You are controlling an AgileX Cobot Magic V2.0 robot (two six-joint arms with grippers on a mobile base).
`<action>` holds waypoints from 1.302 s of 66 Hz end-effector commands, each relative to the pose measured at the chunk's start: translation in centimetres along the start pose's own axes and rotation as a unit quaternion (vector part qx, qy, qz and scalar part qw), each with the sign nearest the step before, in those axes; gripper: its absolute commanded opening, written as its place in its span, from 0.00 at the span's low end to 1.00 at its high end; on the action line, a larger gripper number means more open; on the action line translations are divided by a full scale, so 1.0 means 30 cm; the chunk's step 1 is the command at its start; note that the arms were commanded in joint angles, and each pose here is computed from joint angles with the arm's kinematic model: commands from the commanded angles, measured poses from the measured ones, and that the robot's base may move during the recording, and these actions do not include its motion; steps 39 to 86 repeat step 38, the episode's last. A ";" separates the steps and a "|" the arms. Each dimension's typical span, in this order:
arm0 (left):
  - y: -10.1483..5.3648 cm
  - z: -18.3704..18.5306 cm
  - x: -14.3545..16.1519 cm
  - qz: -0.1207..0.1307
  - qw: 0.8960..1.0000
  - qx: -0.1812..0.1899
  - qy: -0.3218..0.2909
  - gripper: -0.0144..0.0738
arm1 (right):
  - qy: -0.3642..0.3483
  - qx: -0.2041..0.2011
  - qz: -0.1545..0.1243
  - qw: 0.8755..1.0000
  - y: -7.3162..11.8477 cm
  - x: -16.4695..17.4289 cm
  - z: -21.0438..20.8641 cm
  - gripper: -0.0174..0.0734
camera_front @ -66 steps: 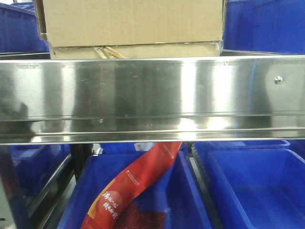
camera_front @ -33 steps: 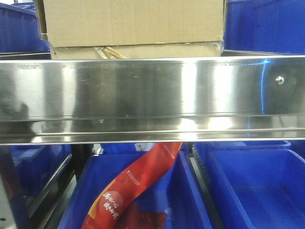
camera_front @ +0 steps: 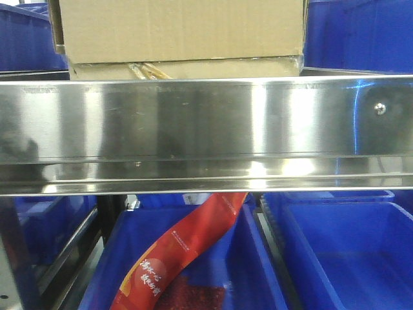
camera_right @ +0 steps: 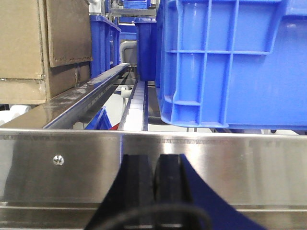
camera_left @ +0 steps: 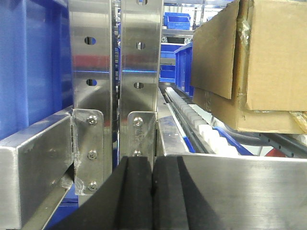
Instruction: Stack two boxes on right shelf middle
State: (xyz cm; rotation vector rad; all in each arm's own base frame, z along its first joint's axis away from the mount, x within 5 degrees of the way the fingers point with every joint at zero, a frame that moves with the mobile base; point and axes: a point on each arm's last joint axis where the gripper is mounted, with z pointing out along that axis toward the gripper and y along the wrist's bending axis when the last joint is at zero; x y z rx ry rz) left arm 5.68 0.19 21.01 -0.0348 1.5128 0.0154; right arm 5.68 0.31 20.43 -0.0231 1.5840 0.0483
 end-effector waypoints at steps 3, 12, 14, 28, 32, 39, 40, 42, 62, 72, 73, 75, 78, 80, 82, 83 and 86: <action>-0.001 -0.002 -0.009 0.000 1.000 0.003 -0.012 0.04 | -0.014 0.004 -0.003 1.000 -0.002 -0.008 -0.001 0.02; -0.001 -0.002 -0.009 0.000 1.000 0.003 -0.012 0.04 | -0.014 0.004 -0.003 1.000 -0.002 -0.008 -0.001 0.02; -0.001 -0.002 -0.009 0.000 1.000 0.003 -0.012 0.04 | -0.014 0.004 -0.003 1.000 -0.002 -0.008 -0.001 0.02; -0.001 -0.002 -0.009 0.000 1.000 0.003 -0.012 0.04 | -0.014 0.004 -0.003 1.000 -0.002 -0.008 -0.001 0.02; -0.001 -0.002 -0.009 0.000 1.000 0.003 -0.012 0.04 | -0.014 0.004 -0.003 1.000 -0.002 -0.008 -0.001 0.02; -0.001 -0.002 -0.009 0.000 1.000 0.003 -0.012 0.04 | -0.014 0.004 -0.003 1.000 -0.002 -0.008 -0.001 0.02; -0.001 -0.002 -0.009 0.000 1.000 0.003 -0.012 0.04 | -0.014 0.004 -0.003 1.000 -0.002 -0.008 -0.001 0.02; -0.001 -0.002 -0.009 0.000 1.000 0.003 -0.012 0.04 | -0.014 0.004 -0.003 1.000 -0.002 -0.008 -0.001 0.02; -0.001 -0.002 -0.009 0.000 1.000 0.003 -0.012 0.04 | -0.014 0.004 -0.003 1.000 -0.002 -0.008 -0.001 0.02; -0.001 -0.002 -0.009 0.000 1.000 0.003 -0.012 0.04 | -0.014 0.004 -0.003 1.000 -0.002 -0.008 -0.001 0.02; -0.001 -0.002 -0.009 0.000 1.000 0.003 -0.012 0.04 | -0.014 0.004 -0.003 1.000 -0.002 -0.008 -0.001 0.02; -0.001 -0.002 -0.009 0.000 1.000 0.003 -0.012 0.04 | -0.014 0.004 -0.003 1.000 -0.002 -0.008 -0.001 0.02; -0.001 -0.002 -0.009 0.000 1.000 0.003 -0.012 0.04 | -0.014 0.004 -0.003 1.000 -0.002 -0.008 -0.001 0.02; -0.001 -0.002 -0.009 0.000 1.000 0.003 -0.012 0.04 | -0.014 0.004 -0.003 1.000 -0.002 -0.008 -0.001 0.02; -0.001 -0.002 -0.009 0.000 1.000 0.003 -0.012 0.04 | -0.014 0.004 -0.003 1.000 -0.002 -0.008 -0.001 0.02; -0.001 -0.002 -0.009 0.000 1.000 0.003 -0.012 0.04 | -0.014 0.004 -0.003 1.000 -0.002 -0.008 -0.001 0.02; -0.001 -0.002 -0.009 0.000 1.000 0.003 -0.012 0.04 | -0.014 0.004 -0.003 1.000 -0.002 -0.008 -0.001 0.02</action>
